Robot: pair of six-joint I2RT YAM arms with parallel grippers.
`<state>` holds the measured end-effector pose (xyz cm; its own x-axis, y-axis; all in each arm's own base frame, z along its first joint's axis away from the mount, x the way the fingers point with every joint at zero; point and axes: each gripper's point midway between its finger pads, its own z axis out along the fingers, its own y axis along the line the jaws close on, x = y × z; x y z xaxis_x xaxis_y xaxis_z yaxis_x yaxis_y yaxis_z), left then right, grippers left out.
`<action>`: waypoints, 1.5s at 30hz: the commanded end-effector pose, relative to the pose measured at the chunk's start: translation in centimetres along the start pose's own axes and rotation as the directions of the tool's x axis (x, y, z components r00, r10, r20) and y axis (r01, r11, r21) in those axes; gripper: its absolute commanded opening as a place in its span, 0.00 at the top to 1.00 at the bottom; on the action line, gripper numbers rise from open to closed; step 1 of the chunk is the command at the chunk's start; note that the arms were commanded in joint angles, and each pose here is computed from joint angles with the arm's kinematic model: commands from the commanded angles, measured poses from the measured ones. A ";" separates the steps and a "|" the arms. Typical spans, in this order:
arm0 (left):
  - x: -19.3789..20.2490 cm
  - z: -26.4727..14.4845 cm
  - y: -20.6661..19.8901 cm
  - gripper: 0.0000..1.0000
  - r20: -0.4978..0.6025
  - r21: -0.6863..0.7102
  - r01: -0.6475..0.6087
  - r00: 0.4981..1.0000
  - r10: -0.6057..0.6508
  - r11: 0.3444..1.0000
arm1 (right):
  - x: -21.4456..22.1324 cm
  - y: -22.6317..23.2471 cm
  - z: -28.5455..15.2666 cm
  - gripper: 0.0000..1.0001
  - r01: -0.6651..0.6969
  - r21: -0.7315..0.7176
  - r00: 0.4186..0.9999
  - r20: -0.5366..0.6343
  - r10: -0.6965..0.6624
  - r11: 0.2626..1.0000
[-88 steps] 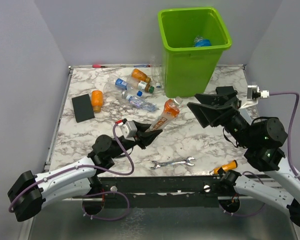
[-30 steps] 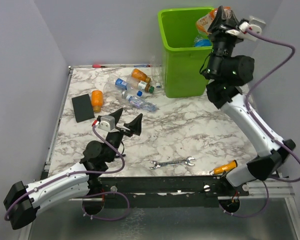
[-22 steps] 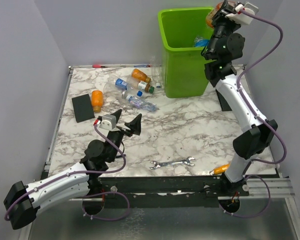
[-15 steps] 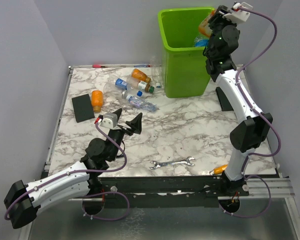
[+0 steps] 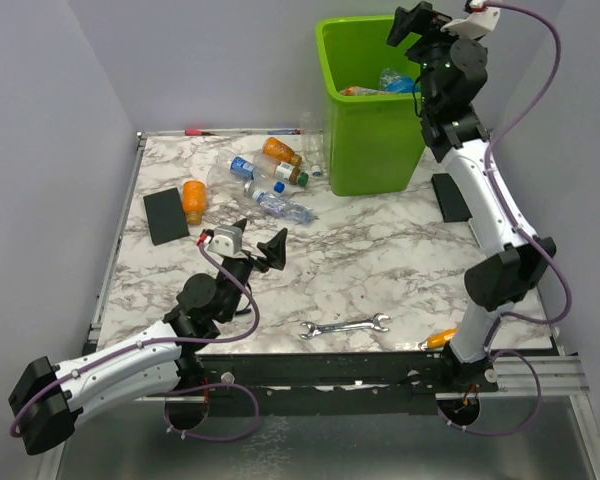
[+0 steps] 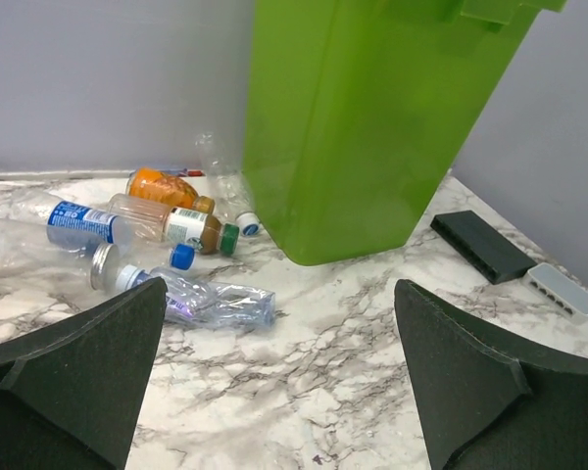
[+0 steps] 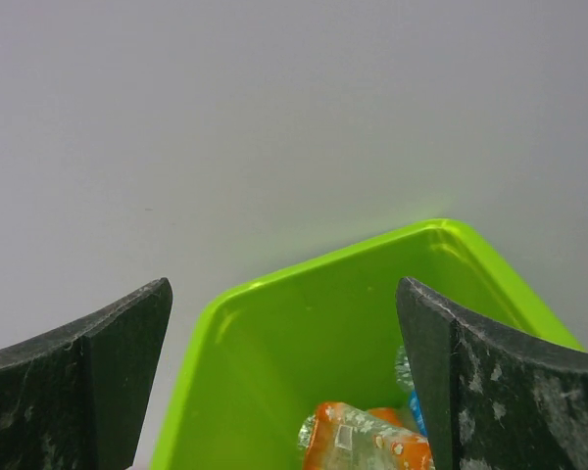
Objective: Put the plastic bottles in the bin
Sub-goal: Place the plastic bottle in the trash bin.
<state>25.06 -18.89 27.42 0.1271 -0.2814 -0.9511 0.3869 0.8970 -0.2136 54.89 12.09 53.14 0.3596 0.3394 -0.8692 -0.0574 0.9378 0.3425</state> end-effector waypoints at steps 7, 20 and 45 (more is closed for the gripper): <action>-0.7 0.7 1.7 0.01 -0.055 -0.121 -0.082 0.996 0.076 0.989 | -7.0 9.8 -15.9 0.00 -0.246 -0.526 0.965 -0.213 0.154 0.814; 3.1 3.0 8.2 0.01 -0.258 -0.414 -0.154 0.965 0.047 0.897 | 13.2 0.9 -35.8 0.01 -0.472 -0.330 0.685 -0.721 0.104 0.818; 11.2 8.4 29.6 0.01 -0.781 -0.522 -0.614 0.623 -0.042 0.592 | 20.8 -2.6 -44.7 0.04 -0.544 -0.239 0.488 -0.870 0.072 0.804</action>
<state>44.71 0.63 13.17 -0.5617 -0.0769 -0.8238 -0.3950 0.8998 0.1853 21.46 19.79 16.74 -0.6543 0.3366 -0.6772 -0.4048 0.6005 0.6896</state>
